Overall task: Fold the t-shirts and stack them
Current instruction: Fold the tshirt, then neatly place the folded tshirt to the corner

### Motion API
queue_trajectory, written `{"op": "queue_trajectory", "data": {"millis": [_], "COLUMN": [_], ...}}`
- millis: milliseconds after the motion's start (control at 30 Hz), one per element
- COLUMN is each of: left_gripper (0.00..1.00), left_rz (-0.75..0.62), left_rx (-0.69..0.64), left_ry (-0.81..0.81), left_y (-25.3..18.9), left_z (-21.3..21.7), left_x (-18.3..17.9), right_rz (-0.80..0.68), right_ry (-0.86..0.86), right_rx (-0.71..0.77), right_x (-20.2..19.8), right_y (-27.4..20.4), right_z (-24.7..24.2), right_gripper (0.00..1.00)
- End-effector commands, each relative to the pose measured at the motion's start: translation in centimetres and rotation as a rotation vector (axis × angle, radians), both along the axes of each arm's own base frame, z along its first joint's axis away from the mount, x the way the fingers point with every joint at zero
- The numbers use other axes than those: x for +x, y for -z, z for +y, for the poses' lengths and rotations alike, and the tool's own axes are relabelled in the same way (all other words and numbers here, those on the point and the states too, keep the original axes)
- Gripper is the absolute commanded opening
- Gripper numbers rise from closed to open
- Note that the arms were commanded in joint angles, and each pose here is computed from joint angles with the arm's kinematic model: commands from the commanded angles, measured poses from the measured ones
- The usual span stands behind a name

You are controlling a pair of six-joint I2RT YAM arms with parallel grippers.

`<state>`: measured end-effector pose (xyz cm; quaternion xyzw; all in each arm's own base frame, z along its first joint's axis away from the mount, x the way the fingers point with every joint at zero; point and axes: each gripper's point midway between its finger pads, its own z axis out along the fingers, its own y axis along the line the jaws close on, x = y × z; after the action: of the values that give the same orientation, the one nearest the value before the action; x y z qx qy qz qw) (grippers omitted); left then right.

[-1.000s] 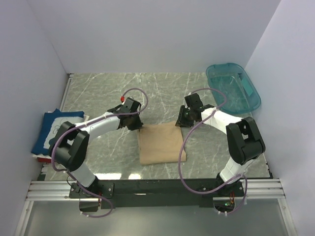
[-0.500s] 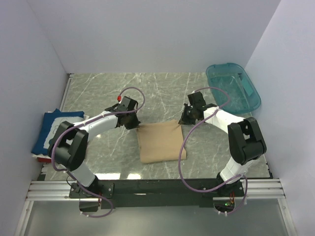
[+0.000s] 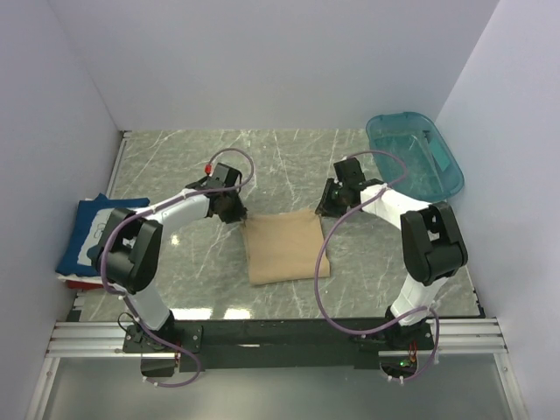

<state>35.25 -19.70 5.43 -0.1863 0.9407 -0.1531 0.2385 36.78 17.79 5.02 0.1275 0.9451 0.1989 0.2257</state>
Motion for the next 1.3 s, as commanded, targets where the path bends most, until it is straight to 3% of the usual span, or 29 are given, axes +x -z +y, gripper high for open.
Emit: {"op": "queue_trajectory", "data": {"millis": [0, 100, 200, 367, 533, 667, 1000, 1267], "left_gripper": [0.33, 0.47, 0.53, 0.56, 0.64, 0.66, 0.67, 0.63], "left_rz": [-0.075, -0.109, -0.115, -0.123, -0.071, -0.020, 0.048, 0.122], "left_rx": [-0.007, -0.022, -0.045, -0.160, -0.218, -0.222, -0.258, -0.131], "left_ry": [-0.012, -0.012, -0.002, 0.070, 0.116, 0.146, 0.200, 0.134], "left_y": [-3.3, -5.2, -6.0, -6.8, -4.7, -2.5, 0.6, 4.6], "left_z": [0.5, 0.8, 1.0, 0.1, 0.0, -0.2, -2.1, -1.2], "left_x": [1.8, 1.6, 0.2, -3.0, -6.6, -8.6, -9.7, -10.4], "right_rz": [-0.093, -0.128, -0.169, -0.191, -0.175, -0.143, -0.030, -0.015], "right_ry": [0.022, 0.049, 0.048, -0.009, -0.080, -0.120, -0.123, -0.110], "right_rx": [-0.027, -0.065, -0.061, -0.044, -0.035, -0.038, -0.098, -0.103], "right_x": [2.0, 1.4, 0.1, -2.8, -5.4, -6.4, -7.8, -8.1], "right_y": [-2.9, -4.3, -5.8, -6.4, -5.3, -3.9, 1.7, 2.7], "right_z": [-1.1, -2.2, -2.6, -1.6, 0.4, 1.8, 1.0, 0.1], "right_gripper": [0.35, 0.39, 0.39, 0.38, 0.37, 0.37, 0.35, 0.35]}}
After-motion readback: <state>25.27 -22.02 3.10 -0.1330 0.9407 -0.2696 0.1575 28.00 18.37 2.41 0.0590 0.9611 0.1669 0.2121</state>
